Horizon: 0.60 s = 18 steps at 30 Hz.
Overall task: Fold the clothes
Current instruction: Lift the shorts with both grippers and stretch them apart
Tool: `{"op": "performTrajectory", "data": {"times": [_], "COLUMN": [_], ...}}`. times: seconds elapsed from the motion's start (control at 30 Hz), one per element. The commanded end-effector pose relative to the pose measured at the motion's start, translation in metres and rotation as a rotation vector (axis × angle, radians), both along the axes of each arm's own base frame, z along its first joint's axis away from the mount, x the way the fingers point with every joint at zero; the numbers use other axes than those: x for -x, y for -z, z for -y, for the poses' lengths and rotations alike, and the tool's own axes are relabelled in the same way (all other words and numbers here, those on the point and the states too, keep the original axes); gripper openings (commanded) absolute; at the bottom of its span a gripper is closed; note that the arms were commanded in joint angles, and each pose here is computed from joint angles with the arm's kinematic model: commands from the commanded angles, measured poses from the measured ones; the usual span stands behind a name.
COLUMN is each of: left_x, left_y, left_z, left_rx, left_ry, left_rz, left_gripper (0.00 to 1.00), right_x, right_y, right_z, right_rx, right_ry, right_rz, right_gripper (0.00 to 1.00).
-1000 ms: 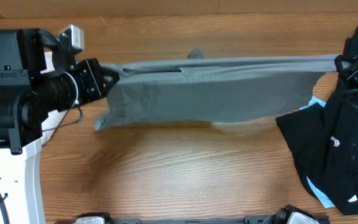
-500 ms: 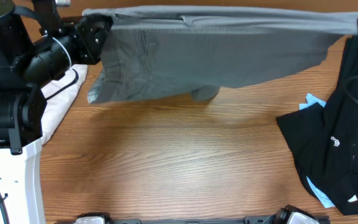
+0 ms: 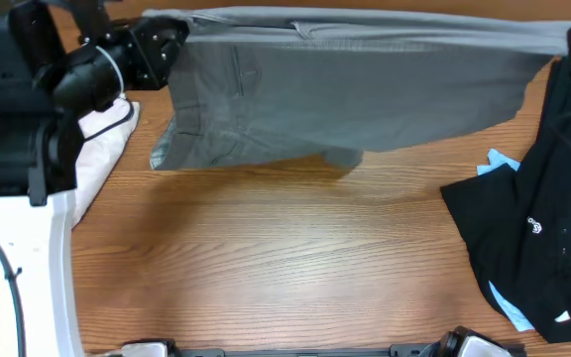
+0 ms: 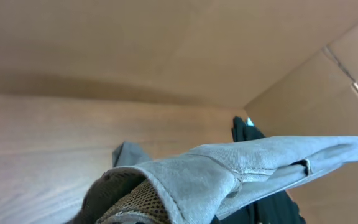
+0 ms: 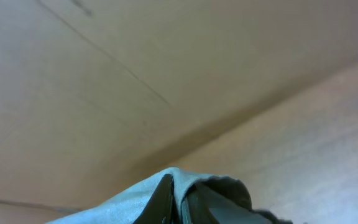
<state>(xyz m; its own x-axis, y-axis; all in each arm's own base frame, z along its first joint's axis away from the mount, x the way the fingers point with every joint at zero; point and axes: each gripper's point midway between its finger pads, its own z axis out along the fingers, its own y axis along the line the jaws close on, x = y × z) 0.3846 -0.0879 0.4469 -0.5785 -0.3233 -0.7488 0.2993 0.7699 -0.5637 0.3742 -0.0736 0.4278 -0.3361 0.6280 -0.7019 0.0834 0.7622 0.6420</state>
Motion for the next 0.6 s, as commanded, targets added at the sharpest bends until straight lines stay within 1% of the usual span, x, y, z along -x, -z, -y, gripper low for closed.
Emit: {"op": "performTrajectory", "data": {"times": [0.0,0.1,0.2,0.23,0.27,0.3,0.33,0.37,0.4,0.43,0.47,0.5,0.57], "left_x": [-0.028,-0.044,-0.068,-0.079,-0.089,-0.106,-0.114,-0.124,-0.131,-0.137,-0.140,-0.142,-0.139], "left_y": [0.006,0.003,-0.004,-0.008,-0.011,-0.019,-0.023,-0.030,-0.037,-0.047,-0.056,-0.080,-0.101], "left_z": [-0.085,-0.086,-0.081,-0.078,-0.076,-0.074,-0.075,-0.076,-0.077,-0.079,-0.082,-0.088,-0.095], "left_rx": [-0.148,-0.145,-0.143,-0.139,-0.131,-0.114,-0.092,-0.047,-0.002,0.051,0.089,0.187,0.260], "left_ry": [-0.350,-0.350,-0.341,-0.337,-0.337,-0.339,-0.347,-0.359,-0.371,-0.384,-0.392,-0.403,-0.408], "left_rz": [0.016,0.051,0.123,0.162,0.192,0.251,0.279,0.313,0.342,0.381,0.414,0.497,0.566], "left_gripper": [0.04,0.04,0.04,0.04,0.04,0.04,0.04,0.04,0.04,0.04,0.04,0.04,0.04], "right_x": [0.003,-0.014,-0.043,-0.059,-0.067,-0.083,-0.089,-0.097,-0.098,-0.099,-0.097,-0.089,-0.079], "right_y": [0.019,0.026,0.028,0.027,0.024,0.016,0.010,-0.007,-0.016,-0.040,-0.056,-0.091,-0.113], "right_z": [0.099,0.102,0.104,0.102,0.102,0.101,0.100,0.101,0.102,0.104,0.104,0.109,0.116], "right_rx": [0.158,0.165,0.179,0.189,0.192,0.179,0.167,0.144,0.135,0.128,0.133,0.142,0.129], "right_ry": [0.386,0.370,0.346,0.330,0.324,0.322,0.324,0.334,0.340,0.352,0.357,0.382,0.406], "right_rz": [-0.084,-0.079,-0.035,0.000,0.024,0.087,0.127,0.206,0.247,0.344,0.409,0.541,0.601], "right_gripper": [0.04,0.04,0.04,0.04,0.04,0.03,0.04,0.04,0.04,0.04,0.04,0.04,0.04]}}
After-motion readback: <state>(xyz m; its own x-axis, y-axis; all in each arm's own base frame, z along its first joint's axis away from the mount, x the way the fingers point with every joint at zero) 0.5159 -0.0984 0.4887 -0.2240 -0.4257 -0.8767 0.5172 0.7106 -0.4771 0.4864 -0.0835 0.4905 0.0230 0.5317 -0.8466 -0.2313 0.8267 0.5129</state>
